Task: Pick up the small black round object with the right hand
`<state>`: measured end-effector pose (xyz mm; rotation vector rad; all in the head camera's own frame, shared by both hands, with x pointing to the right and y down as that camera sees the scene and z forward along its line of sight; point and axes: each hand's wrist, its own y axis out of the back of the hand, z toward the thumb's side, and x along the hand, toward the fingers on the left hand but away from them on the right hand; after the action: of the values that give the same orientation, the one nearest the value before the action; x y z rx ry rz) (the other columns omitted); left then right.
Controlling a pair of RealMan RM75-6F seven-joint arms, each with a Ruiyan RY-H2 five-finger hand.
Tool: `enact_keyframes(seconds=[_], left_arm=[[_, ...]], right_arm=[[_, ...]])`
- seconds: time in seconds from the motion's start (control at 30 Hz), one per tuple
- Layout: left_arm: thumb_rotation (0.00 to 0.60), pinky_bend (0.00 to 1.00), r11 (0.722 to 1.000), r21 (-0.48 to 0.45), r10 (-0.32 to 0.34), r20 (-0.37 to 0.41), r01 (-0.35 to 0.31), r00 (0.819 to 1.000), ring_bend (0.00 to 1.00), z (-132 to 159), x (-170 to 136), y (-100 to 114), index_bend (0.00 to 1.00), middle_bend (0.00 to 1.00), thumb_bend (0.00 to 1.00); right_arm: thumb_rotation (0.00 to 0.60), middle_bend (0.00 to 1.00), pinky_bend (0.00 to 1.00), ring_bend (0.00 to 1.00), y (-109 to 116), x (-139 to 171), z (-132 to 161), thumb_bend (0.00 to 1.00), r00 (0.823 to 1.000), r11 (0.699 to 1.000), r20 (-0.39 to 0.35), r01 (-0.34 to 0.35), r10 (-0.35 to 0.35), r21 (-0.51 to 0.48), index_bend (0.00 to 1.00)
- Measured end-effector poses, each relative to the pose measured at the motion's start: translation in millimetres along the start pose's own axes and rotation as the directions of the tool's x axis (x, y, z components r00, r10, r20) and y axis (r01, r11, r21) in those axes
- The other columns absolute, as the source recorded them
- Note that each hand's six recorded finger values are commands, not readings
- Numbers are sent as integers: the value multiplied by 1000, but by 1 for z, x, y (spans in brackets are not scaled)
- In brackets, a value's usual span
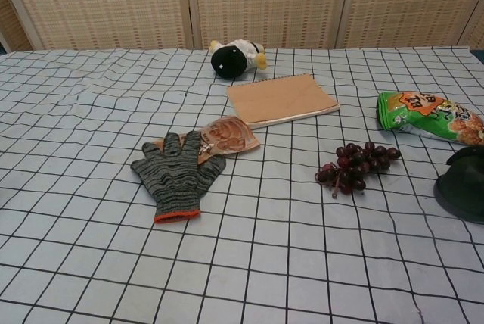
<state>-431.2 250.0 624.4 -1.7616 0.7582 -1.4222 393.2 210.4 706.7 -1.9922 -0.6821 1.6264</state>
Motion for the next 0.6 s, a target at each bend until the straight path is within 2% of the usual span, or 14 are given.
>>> enact_keyframes(seconds=[0.3,0.6], left_arm=[[600,514,1000,4,-2,0,2,1000,314,0,0,-1,276,311,389],[600,514,1000,3,-7,-1,7,1000,314,0,0,-2,276,310,388]], right_arm=[[600,548,666,473,2,2,-1,228,1000,1000,-2,23,-23,15,736],[600,569,686,496,7,4,2,241,998,998,-19,66,-66,8,767]])
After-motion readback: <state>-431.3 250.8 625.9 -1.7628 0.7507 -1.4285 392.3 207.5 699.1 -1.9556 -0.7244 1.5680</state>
